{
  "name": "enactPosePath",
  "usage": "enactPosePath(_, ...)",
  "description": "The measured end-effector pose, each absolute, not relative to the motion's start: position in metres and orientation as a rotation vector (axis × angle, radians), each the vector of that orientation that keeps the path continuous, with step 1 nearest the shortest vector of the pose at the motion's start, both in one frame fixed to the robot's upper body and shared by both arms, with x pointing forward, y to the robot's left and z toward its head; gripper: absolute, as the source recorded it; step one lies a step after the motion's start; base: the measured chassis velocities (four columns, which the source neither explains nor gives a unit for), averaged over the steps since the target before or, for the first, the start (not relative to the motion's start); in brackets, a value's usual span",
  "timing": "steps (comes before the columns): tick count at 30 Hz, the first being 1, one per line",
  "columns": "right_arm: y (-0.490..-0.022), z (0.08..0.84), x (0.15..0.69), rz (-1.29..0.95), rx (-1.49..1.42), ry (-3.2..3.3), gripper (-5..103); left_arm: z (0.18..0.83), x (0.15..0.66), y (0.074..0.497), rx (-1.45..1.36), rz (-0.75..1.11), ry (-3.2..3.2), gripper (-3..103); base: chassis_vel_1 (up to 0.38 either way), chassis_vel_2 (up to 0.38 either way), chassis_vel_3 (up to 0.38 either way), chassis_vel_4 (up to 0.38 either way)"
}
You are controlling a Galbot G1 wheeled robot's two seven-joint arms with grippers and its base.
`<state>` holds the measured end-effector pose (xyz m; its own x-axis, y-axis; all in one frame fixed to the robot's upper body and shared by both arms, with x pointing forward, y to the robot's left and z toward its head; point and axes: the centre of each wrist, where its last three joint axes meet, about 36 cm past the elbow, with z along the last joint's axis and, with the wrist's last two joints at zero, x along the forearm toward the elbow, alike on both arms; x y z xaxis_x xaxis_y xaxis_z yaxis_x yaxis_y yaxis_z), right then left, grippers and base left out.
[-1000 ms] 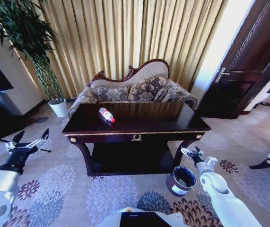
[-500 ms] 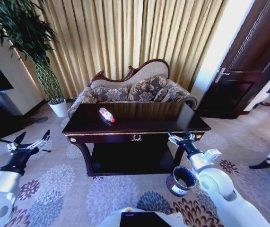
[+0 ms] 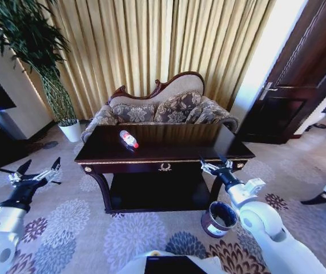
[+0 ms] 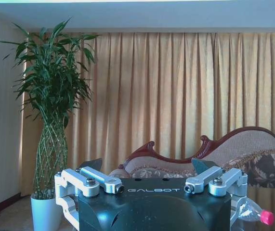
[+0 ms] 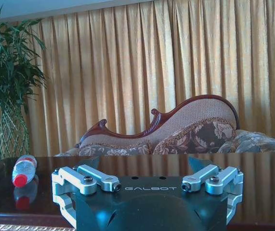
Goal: Move to the front of the table and place the trash on the table into the trash bin.
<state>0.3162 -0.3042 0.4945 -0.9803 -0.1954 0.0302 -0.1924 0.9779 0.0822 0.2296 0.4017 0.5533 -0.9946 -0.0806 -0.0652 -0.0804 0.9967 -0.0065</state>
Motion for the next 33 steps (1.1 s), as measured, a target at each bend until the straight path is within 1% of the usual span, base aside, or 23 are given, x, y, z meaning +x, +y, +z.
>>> enactPosePath(13, -0.303, 0.49, 0.316, -0.108, 0.301, -3.065, 100, 0.552, 0.229, 0.401, -0.126, -0.01, 3.075, 100, -0.168, 0.173, 0.176, -0.165)
enactPosePath(23, -0.303, 0.486, 0.317, -0.118, 0.29, -3.052, 100, 0.551, 0.233, 0.402, -0.144, -0.016, 3.081, 100, -0.044, 0.039, 0.049, -0.041)
enactPosePath(30, -0.303, 0.477, 0.316, -0.147, 0.261, -3.034, 100, 0.568, 0.26, 0.39, -0.253, -0.035, 3.108, 100, 0.0, 0.0, 0.0, 0.0)
enactPosePath(33, -0.303, 0.471, 0.316, -0.159, 0.246, -3.024, 100, 0.573, 0.281, 0.375, -0.378, -0.049, 3.142, 100, 0.0, 0.0, 0.0, 0.0)
